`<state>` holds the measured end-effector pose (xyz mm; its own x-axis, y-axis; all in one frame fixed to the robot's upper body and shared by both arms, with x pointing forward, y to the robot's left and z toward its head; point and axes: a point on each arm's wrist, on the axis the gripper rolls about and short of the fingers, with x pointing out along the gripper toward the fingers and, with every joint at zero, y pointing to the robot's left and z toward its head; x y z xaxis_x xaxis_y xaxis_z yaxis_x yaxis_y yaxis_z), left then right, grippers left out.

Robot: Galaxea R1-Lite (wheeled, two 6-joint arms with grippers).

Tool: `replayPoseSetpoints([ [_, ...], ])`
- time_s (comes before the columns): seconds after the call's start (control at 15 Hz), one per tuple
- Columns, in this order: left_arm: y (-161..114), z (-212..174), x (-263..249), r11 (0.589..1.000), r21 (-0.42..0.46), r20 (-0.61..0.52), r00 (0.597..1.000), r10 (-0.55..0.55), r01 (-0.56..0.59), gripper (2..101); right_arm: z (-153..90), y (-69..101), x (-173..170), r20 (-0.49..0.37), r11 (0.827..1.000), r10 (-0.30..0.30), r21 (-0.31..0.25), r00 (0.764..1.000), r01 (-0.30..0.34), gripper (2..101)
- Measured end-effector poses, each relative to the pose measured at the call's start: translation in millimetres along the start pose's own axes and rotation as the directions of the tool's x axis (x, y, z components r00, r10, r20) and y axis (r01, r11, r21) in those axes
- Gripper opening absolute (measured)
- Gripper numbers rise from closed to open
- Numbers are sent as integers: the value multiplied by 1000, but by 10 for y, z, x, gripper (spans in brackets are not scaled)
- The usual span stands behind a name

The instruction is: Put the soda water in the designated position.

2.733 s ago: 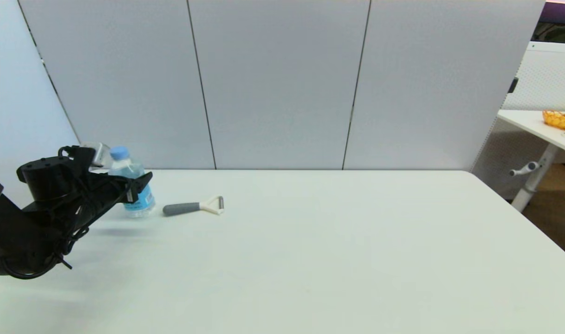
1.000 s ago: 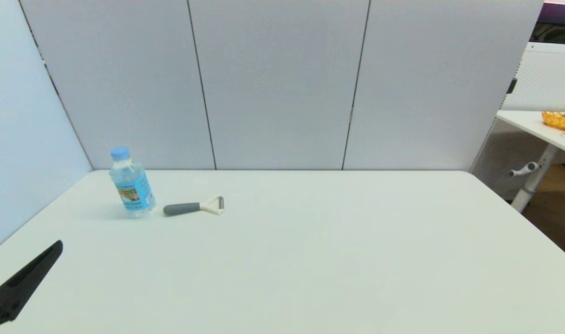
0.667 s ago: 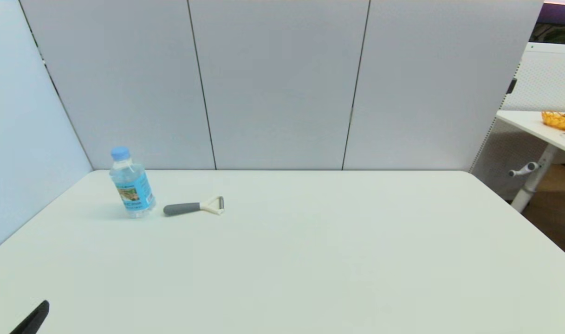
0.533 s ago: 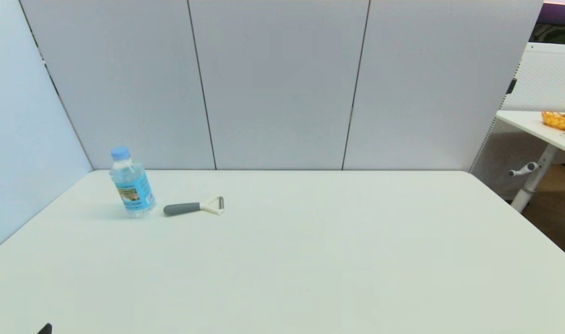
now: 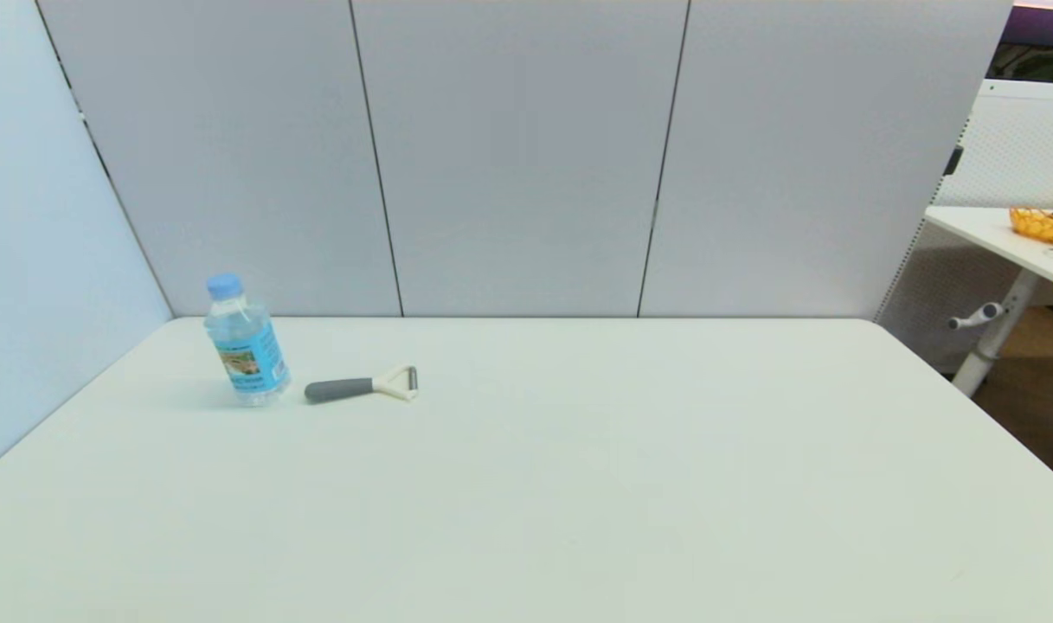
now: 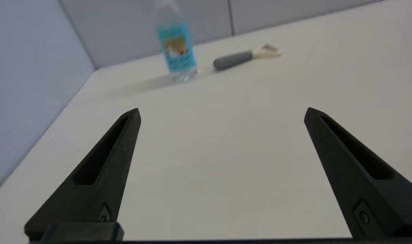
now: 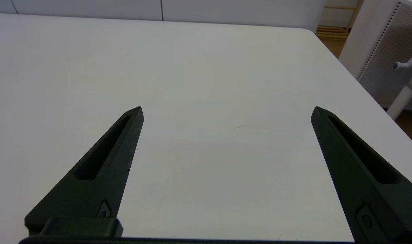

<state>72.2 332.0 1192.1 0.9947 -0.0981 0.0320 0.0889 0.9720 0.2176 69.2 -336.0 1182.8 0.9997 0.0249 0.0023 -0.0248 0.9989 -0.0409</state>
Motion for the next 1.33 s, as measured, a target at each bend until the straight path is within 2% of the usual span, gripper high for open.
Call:
replayPoseSetpoints([
  [0.13,-17,-85,-23,1000,-15,-52,999,7,-7,977,0,0,0,0,1000,0,0,1000,0,980],
  [0.73,-17,-105,-37,990,-134,-49,998,35,-41,977,0,0,0,0,1000,0,0,1000,0,980],
  [1.33,-16,-104,-37,989,-141,-48,998,40,-46,978,0,0,0,0,1000,-1,0,1000,1,980],
])
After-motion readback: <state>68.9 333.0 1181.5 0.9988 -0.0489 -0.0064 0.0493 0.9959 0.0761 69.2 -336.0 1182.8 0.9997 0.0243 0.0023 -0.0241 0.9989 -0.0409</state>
